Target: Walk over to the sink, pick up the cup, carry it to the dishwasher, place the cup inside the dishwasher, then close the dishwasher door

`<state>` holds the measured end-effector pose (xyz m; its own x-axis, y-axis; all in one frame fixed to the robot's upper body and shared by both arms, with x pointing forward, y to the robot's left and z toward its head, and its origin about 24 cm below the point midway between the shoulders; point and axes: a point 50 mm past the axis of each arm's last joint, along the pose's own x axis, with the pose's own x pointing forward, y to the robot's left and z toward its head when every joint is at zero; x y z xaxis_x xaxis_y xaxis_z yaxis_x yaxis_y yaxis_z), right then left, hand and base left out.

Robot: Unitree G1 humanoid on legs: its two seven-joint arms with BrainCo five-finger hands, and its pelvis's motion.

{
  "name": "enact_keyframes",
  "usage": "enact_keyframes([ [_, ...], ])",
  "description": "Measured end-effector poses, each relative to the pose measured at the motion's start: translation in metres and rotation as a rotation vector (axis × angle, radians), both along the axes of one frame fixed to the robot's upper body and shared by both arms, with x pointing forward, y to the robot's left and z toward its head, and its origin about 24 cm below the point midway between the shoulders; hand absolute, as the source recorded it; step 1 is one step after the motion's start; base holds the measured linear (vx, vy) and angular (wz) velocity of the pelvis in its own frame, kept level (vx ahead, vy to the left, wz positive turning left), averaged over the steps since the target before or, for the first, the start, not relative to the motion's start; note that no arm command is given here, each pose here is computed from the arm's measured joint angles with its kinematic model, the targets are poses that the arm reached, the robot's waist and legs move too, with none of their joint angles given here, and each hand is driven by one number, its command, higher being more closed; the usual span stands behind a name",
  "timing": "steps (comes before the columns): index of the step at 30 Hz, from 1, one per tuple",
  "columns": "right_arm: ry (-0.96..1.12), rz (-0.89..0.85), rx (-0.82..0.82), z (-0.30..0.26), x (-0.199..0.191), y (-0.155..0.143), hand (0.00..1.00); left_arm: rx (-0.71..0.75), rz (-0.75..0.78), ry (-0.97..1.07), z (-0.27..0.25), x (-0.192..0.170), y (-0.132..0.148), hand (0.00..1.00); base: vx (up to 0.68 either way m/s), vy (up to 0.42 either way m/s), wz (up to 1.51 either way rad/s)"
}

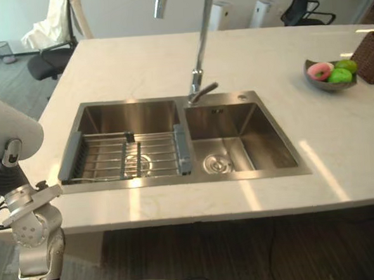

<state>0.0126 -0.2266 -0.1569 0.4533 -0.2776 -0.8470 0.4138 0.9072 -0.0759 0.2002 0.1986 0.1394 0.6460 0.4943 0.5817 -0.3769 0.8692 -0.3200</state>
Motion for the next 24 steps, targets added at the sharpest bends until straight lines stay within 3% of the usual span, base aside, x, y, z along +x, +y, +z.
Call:
enact_keyframes([
  [10,-0.094,-0.056,-0.024,0.008,0.037,-0.034,0.00,-0.034,-0.008,-0.051,-0.001,-0.023,0.014,1.00,-0.08,-0.039,1.90],
  [17,-0.079,-0.162,-0.061,0.014,0.010,-0.051,0.00,-0.033,-0.202,-0.065,-0.008,-0.018,-0.008,1.00,0.03,0.147,2.18],
  [19,-0.119,-0.170,-0.014,0.010,0.024,-0.034,0.00,-0.046,-0.198,-0.143,-0.001,-0.017,0.000,1.00,-0.17,0.150,1.93],
  [21,-0.109,-0.172,0.001,0.008,0.025,-0.030,0.00,-0.066,-0.261,-0.072,-0.016,-0.010,-0.009,1.00,-0.14,0.097,1.60],
  [24,-0.159,-0.129,-0.050,0.017,0.041,-0.047,0.00,-0.081,-0.334,-0.015,-0.026,-0.016,-0.024,1.00,-0.05,0.167,0.67],
])
